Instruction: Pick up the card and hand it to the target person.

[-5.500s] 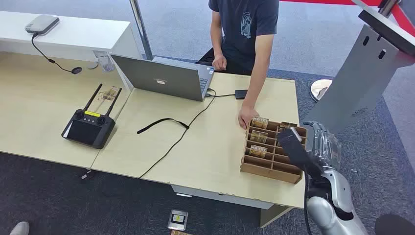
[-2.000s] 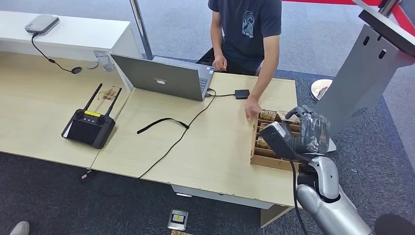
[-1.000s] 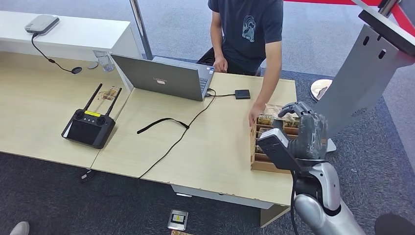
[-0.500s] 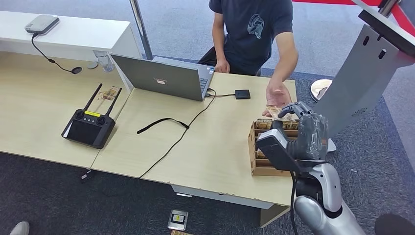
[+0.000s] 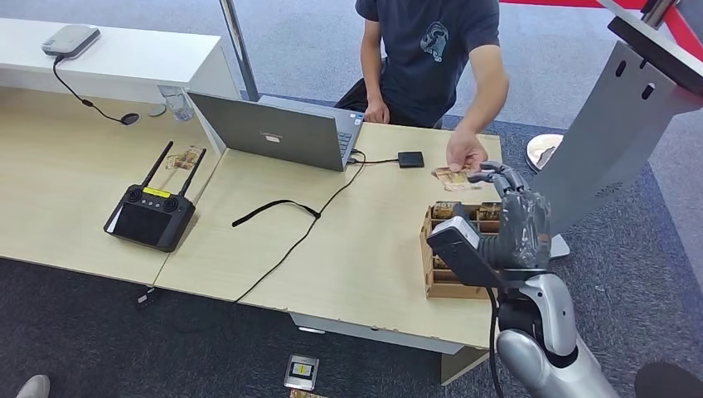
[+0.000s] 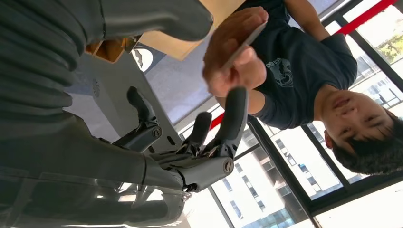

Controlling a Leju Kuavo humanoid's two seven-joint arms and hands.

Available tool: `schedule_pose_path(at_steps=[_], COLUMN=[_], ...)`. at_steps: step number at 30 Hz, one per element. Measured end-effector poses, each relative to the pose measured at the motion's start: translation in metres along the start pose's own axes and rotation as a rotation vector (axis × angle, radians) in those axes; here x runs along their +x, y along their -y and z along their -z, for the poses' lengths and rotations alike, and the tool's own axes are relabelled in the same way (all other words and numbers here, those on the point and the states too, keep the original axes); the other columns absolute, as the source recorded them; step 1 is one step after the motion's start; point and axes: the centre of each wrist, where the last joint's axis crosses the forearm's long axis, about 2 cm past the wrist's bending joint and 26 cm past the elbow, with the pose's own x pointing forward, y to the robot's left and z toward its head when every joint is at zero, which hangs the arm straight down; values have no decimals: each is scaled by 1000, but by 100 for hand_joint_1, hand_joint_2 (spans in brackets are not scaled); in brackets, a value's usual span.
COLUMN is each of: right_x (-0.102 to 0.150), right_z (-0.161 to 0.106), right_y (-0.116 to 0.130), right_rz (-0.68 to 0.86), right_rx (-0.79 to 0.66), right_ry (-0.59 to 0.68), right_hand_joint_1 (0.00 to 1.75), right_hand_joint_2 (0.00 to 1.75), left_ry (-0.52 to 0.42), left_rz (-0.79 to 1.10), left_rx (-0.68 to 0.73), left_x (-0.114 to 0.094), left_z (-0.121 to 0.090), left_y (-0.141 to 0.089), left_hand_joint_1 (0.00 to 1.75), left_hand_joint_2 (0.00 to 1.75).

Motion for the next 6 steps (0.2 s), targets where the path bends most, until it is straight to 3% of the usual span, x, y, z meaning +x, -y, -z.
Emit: schedule_pose_path(at_steps=[6], right_x=[-2], right_z=[-1], right_y=[-2], right_rz=[0], right_rx=[29], right_ry=[-18], right_hand_joint_1=[0], right_hand_joint_2=[175], left_ry=[-1], left_rz=[0], left_rx=[-2], left_x=[0], left_z=[0], left_y=[0], left_hand_joint_1=[0], left_hand_joint_2=[0])
